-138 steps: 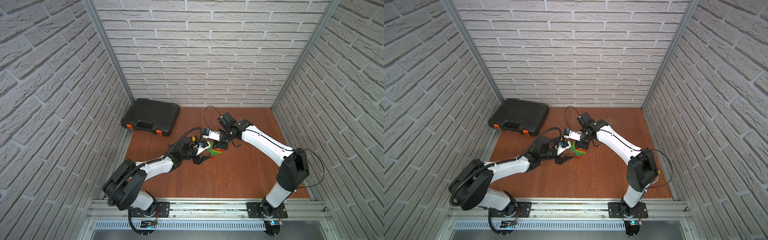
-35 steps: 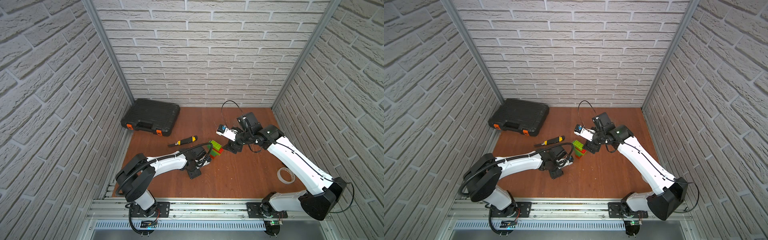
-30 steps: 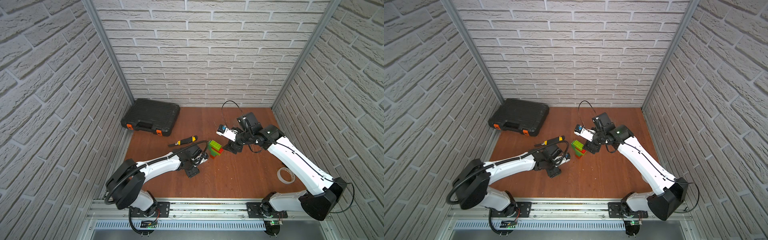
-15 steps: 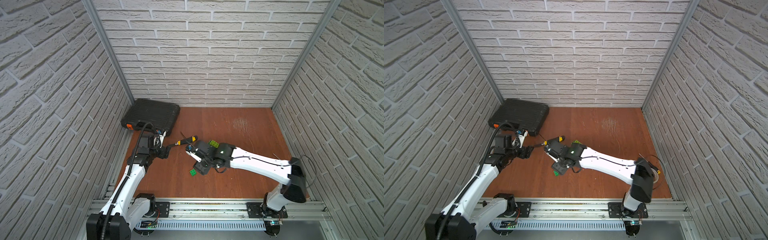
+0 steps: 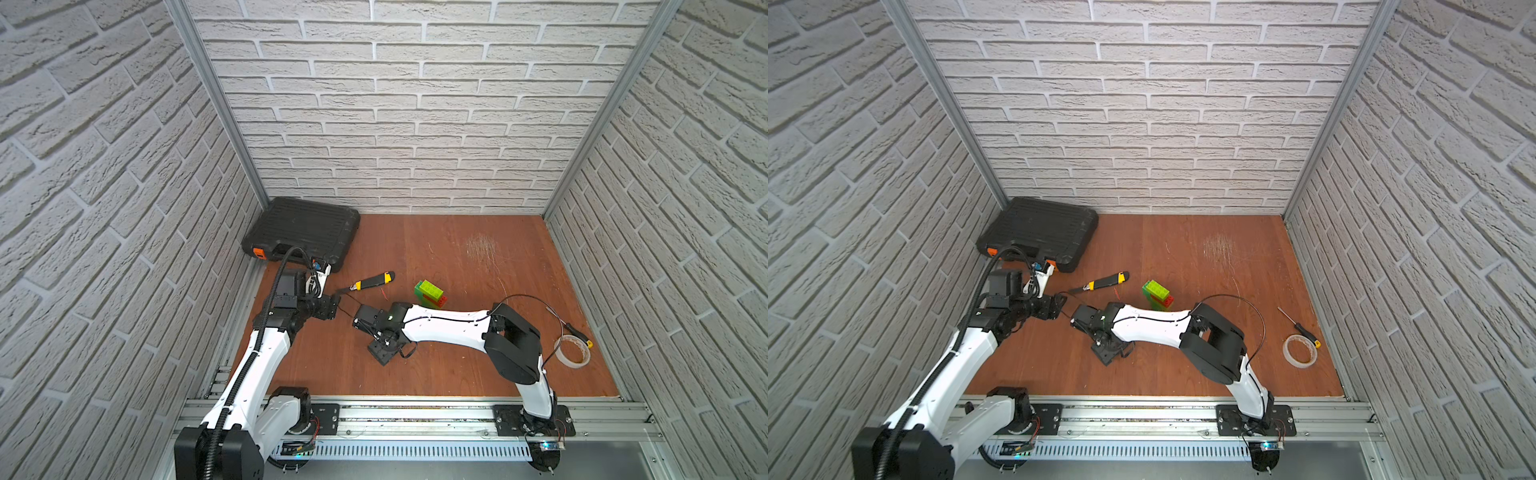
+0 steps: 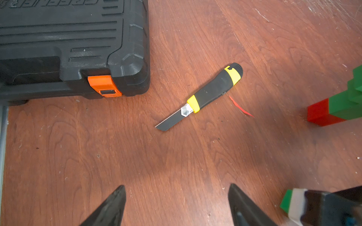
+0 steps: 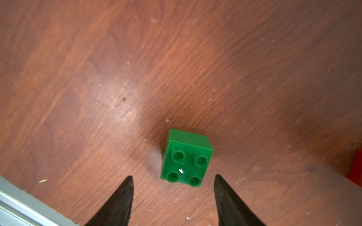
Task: Assemble a spoon with lego
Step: Pick up the lego brick from the center of the board.
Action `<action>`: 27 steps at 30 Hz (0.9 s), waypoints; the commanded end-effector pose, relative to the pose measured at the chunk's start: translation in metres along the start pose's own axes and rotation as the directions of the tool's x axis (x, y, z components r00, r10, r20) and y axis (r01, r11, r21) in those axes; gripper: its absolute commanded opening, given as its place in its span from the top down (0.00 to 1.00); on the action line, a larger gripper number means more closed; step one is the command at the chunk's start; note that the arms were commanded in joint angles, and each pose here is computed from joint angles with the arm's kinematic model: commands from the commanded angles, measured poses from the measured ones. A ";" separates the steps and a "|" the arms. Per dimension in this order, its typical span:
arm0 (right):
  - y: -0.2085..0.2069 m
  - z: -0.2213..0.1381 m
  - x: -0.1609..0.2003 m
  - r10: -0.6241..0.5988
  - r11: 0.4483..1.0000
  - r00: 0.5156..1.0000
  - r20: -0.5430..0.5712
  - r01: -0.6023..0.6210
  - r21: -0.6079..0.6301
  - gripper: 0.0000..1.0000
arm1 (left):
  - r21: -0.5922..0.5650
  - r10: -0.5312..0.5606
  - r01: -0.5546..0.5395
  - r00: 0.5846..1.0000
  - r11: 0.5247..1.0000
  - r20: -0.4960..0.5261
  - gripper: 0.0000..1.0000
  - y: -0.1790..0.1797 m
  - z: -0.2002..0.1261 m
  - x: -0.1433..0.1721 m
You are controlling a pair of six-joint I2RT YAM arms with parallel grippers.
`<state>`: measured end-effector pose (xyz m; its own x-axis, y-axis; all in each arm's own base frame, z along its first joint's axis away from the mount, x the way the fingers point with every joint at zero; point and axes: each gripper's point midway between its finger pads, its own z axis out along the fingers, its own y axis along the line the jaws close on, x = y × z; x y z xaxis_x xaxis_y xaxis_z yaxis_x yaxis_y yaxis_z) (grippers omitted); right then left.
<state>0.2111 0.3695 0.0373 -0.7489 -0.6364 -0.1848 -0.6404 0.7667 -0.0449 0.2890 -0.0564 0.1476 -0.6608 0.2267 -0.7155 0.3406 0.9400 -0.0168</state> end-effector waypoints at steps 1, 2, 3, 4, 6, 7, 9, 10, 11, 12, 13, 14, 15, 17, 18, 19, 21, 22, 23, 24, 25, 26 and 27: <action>0.000 -0.001 -0.010 0.039 0.999 0.999 0.031 -0.039 0.003 0.39 | 0.002 -0.008 0.008 1.000 1.000 -0.009 0.18 0.001 0.001 0.004; -0.001 0.000 -0.011 0.041 0.999 0.999 0.034 -0.041 0.001 0.41 | 0.003 -0.009 0.009 1.000 1.000 -0.011 0.18 0.001 0.002 0.004; 0.000 0.000 -0.013 0.044 0.999 0.998 0.039 -0.044 -0.004 0.43 | 0.003 -0.011 0.011 1.000 1.000 -0.014 0.18 0.001 0.002 0.004; 0.000 0.001 -0.014 0.044 0.999 0.998 0.038 -0.044 -0.004 0.44 | 0.004 -0.012 0.012 1.000 1.000 -0.015 0.18 0.001 0.002 0.005; -0.002 0.003 -0.015 0.043 0.999 0.999 0.034 -0.043 0.006 0.46 | 0.003 -0.013 0.013 1.000 1.000 -0.020 0.18 0.001 0.003 0.006; -0.004 0.005 -0.015 0.042 0.999 0.999 0.029 -0.043 0.016 0.47 | 0.003 -0.012 0.012 1.000 1.000 -0.019 0.19 0.001 0.003 0.005; -0.004 0.007 -0.015 0.043 0.999 0.999 0.028 -0.043 0.012 0.50 | 0.003 -0.012 0.012 1.000 1.000 -0.018 0.19 0.001 0.003 0.005; -0.004 0.008 -0.016 0.041 0.999 0.999 0.029 -0.041 0.012 0.51 | 0.003 -0.011 0.011 1.000 1.000 -0.017 0.19 0.001 0.003 0.005; -0.004 0.009 -0.016 0.039 0.999 0.999 0.029 -0.040 0.011 0.52 | 0.002 -0.012 0.012 1.000 1.000 -0.017 0.19 0.001 0.002 0.005; -0.006 0.010 -0.016 0.040 0.999 0.999 0.025 -0.040 0.018 0.54 | 0.002 -0.012 0.012 1.000 1.000 -0.019 0.19 0.001 0.003 0.006; -0.006 0.010 -0.016 0.041 0.999 0.999 0.025 -0.041 0.021 0.55 | 0.002 -0.012 0.012 1.000 1.000 -0.019 0.19 0.001 0.003 0.006; -0.007 0.011 -0.017 0.041 0.999 0.999 0.023 -0.042 0.022 0.57 | 0.004 -0.011 0.011 1.000 1.000 -0.022 0.19 0.001 0.003 0.006; -0.007 0.011 -0.016 0.040 0.999 0.999 0.021 -0.041 0.025 0.59 | 0.004 -0.012 0.012 1.000 1.000 -0.023 0.19 0.001 0.003 0.006; -0.010 0.011 -0.016 0.033 0.999 0.999 0.020 -0.034 0.037 0.65 | 0.005 -0.012 0.012 1.000 1.000 -0.024 0.19 0.001 0.003 0.007; -0.010 0.010 -0.016 0.028 0.999 0.999 0.021 -0.029 0.041 0.68 | 0.005 -0.010 0.010 1.000 1.000 -0.024 0.19 0.001 0.003 0.006; -0.010 0.007 -0.018 0.019 0.999 0.999 0.027 -0.020 0.040 0.72 | 0.005 -0.007 0.007 1.000 1.000 -0.022 0.19 0.001 0.003 0.006; -0.012 -0.005 -0.021 0.001 0.999 0.999 0.040 -0.003 0.043 0.77 | 0.012 -0.004 0.004 1.000 1.000 -0.016 0.19 0.000 0.002 0.005; -0.015 -0.017 -0.022 -0.013 0.999 0.999 0.051 0.011 0.049 0.79 | 0.020 0.000 0.000 1.000 1.000 -0.006 0.19 -0.002 0.002 0.004; -0.017 -0.032 -0.024 -0.030 0.998 0.997 0.068 0.026 0.053 0.79 | 0.038 0.008 -0.009 1.000 0.999 0.010 0.19 -0.006 0.001 0.002; -0.020 -0.052 -0.027 -0.059 0.997 0.994 0.094 0.054 0.056 0.80 | 0.066 0.022 -0.025 0.999 0.997 0.037 0.20 -0.011 -0.001 -0.001; -0.024 -0.078 -0.030 -0.081 0.996 0.988 0.131 0.074 0.058 0.81 | 0.093 0.030 -0.036 0.997 0.995 0.065 0.19 -0.016 -0.003 -0.005; -0.032 -0.100 -0.031 -0.099 0.994 0.983 0.155 0.089 0.070 0.82 | 0.118 0.038 -0.049 0.994 0.992 0.101 0.20 -0.022 -0.004 -0.009; -0.038 -0.119 -0.031 -0.122 0.991 0.977 0.172 0.111 0.071 0.82 | 0.144 0.047 -0.066 0.990 0.987 0.131 0.19 -0.028 -0.005 -0.013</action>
<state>0.2299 0.3647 0.0691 -0.7052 -0.6769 -0.2111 -0.6717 0.7331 -0.1070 0.2835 -0.0676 0.1465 -0.6383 0.2307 -0.7344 0.3925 0.9182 -0.0527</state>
